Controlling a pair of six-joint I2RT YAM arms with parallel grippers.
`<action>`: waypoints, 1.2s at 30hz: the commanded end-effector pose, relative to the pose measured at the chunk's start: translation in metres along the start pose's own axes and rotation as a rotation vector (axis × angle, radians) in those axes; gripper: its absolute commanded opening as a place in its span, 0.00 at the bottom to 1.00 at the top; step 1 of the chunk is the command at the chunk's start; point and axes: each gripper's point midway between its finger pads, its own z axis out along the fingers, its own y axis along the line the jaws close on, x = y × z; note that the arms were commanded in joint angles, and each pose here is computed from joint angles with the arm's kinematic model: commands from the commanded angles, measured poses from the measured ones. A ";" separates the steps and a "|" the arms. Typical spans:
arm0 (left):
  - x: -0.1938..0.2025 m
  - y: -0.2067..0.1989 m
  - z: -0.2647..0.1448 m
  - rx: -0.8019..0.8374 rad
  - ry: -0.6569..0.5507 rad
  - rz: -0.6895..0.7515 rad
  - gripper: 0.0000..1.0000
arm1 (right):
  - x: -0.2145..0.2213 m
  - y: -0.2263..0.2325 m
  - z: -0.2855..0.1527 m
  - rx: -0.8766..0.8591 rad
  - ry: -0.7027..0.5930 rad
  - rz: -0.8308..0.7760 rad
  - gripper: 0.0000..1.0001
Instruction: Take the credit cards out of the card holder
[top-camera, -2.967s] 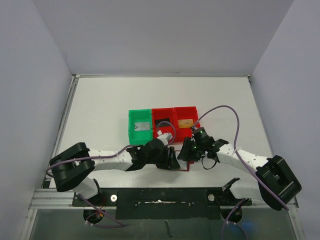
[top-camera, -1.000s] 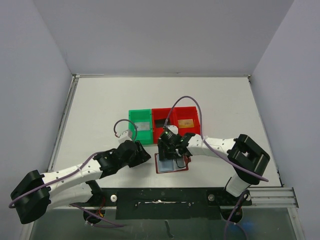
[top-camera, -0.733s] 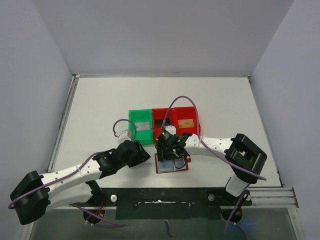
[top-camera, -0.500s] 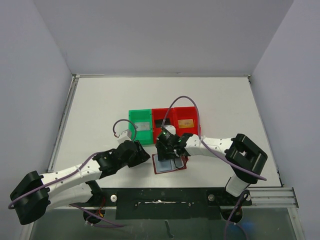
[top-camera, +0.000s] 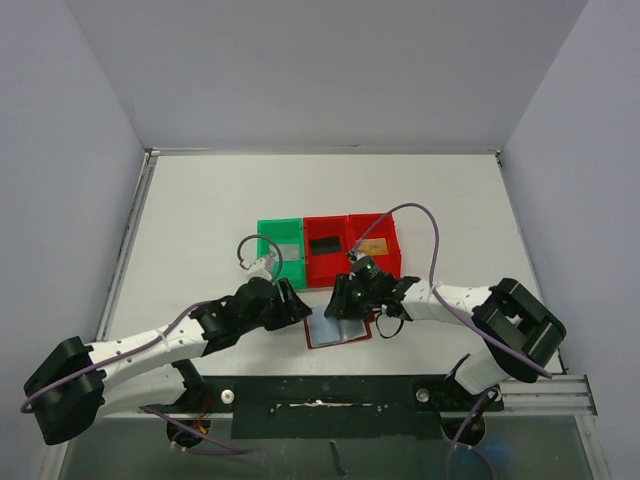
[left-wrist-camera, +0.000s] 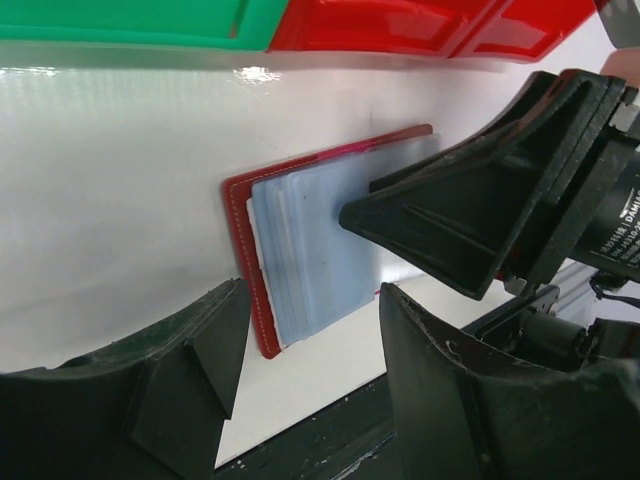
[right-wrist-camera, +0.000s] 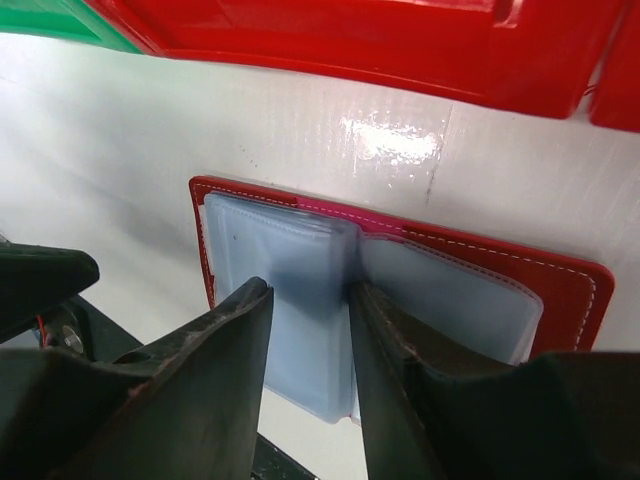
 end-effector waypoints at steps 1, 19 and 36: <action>-0.007 -0.039 0.000 0.141 -0.001 0.021 0.54 | 0.007 0.001 -0.001 -0.022 0.024 0.015 0.39; -0.030 0.010 -0.025 -0.042 -0.163 -0.122 0.54 | 0.017 -0.009 0.013 0.383 0.049 -0.234 0.63; -0.014 -0.021 -0.007 0.078 -0.059 -0.048 0.54 | 0.020 0.005 0.016 0.074 0.052 -0.057 0.27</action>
